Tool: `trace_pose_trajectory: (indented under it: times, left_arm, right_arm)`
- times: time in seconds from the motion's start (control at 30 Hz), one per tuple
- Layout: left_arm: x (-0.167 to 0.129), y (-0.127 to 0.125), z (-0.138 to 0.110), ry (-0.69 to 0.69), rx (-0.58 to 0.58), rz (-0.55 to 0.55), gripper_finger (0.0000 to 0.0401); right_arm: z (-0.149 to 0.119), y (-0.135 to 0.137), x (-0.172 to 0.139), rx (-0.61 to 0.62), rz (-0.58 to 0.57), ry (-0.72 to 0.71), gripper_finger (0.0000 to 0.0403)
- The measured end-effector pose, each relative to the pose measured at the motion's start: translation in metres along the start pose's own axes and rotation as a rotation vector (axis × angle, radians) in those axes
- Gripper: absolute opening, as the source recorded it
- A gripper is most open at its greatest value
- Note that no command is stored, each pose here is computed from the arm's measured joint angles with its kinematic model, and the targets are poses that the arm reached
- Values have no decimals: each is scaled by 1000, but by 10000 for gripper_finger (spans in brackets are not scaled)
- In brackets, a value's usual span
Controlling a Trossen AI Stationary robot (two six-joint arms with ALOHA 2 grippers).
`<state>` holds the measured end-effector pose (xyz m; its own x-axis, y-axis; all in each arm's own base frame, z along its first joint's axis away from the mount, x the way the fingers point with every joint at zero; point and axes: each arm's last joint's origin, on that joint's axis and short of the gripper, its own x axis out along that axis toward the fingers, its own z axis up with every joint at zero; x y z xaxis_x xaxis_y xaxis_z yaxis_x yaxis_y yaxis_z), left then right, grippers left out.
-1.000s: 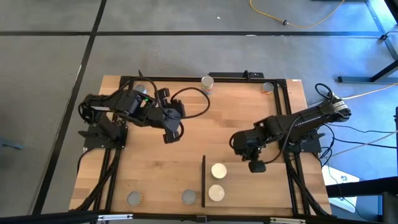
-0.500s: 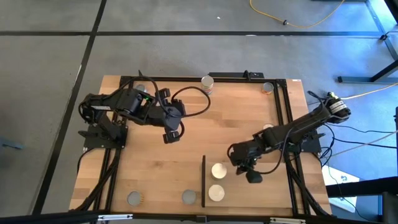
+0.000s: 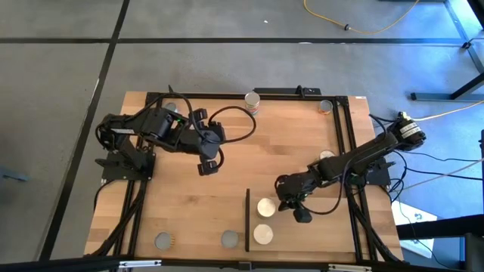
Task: Pick and place cans onto a shelf
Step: Put the bottom canned tomatoes on the shelf, then adjust the canned carrots on the shelf
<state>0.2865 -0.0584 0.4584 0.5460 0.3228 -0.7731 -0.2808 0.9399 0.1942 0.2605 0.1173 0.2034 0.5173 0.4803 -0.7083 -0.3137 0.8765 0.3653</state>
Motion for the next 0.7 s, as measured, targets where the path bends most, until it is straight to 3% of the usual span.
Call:
trace_pose_trajectory:
  times: [0.37, 0.7]
  left_arm:
    - [0, 0, 0, 4, -19, -11, 0]
    - [0, -1, 0, 6, -18, -15, 0]
  right_arm:
    - [6, -4, 23, -107, 18, -67, 5]
    - [5, -4, 22, -98, 109, -35, 5]
